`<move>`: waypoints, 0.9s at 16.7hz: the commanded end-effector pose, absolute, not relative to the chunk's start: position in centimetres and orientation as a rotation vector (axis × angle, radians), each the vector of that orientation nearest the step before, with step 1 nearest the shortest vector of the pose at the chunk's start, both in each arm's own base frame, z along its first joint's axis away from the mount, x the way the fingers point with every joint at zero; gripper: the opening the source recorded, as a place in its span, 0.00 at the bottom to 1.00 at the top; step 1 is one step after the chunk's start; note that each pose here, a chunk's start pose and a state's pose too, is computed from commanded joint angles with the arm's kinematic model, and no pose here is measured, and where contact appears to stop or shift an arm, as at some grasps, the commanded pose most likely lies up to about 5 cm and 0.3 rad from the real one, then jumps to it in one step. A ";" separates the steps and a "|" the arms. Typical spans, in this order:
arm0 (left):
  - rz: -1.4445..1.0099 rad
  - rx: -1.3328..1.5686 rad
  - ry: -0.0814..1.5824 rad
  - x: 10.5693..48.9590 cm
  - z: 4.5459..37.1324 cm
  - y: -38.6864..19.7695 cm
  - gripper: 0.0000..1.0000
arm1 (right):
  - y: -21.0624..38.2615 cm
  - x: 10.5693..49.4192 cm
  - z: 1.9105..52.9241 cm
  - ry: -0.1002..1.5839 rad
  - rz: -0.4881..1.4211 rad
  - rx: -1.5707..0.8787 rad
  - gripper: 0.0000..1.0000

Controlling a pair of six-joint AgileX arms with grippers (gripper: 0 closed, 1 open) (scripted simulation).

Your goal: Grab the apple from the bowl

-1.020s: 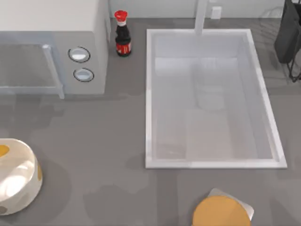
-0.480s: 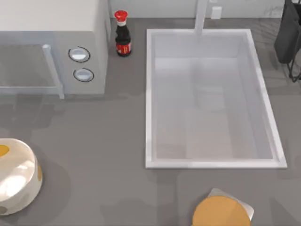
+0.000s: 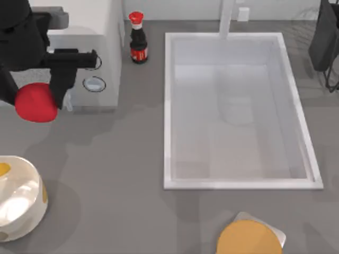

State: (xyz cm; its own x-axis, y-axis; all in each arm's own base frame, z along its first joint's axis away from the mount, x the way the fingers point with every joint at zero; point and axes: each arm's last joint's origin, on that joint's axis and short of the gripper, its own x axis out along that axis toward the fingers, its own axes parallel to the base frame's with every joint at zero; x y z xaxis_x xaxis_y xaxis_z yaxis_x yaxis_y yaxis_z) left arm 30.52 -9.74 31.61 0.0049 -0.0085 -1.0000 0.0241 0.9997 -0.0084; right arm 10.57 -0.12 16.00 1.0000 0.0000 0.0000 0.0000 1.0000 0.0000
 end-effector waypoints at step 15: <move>-0.014 0.016 1.574 31.1 23.8 -18.3 0.00 | -0.1 10.6 16.0 0.000 0.000 0.000 1.00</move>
